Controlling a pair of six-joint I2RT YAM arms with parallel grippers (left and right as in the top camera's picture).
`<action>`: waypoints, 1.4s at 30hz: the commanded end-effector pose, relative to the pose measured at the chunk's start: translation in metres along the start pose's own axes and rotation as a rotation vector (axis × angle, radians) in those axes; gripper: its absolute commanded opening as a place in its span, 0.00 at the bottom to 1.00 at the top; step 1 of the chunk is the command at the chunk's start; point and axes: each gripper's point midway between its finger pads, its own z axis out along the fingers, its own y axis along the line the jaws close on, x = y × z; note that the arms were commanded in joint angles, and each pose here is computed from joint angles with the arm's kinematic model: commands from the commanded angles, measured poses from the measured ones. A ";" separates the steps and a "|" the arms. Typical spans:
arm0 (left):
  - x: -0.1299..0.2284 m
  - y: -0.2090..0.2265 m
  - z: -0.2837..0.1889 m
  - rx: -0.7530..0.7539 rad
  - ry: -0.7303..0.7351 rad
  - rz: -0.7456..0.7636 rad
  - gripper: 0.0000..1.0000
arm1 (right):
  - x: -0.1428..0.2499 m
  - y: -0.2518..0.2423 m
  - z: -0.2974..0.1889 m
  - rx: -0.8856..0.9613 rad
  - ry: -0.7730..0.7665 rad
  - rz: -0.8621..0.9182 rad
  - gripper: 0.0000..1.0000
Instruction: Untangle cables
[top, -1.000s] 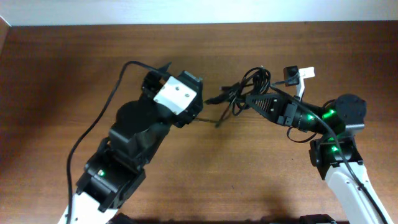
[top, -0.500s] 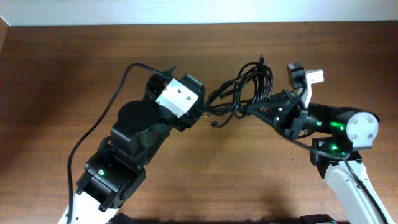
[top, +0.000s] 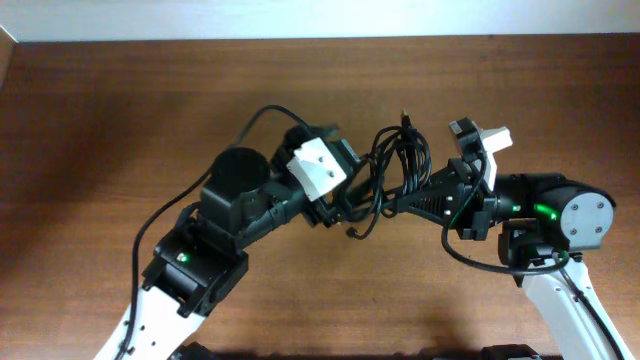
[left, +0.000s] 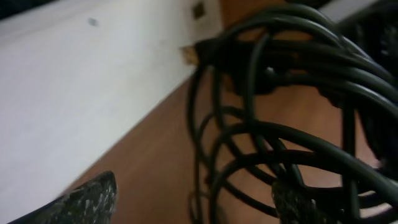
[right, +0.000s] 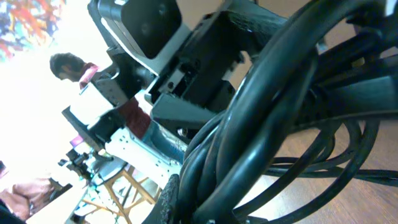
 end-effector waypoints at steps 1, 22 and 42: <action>0.010 -0.015 0.008 0.101 0.026 -0.035 0.89 | -0.002 0.006 -0.001 -0.003 0.012 -0.045 0.04; -0.002 -0.012 0.021 0.110 -0.037 -0.014 0.99 | -0.002 0.009 0.000 -0.005 0.012 -0.078 0.04; 0.012 -0.007 0.047 0.113 -0.019 -0.009 0.00 | -0.002 0.009 0.000 -0.005 0.012 -0.076 0.04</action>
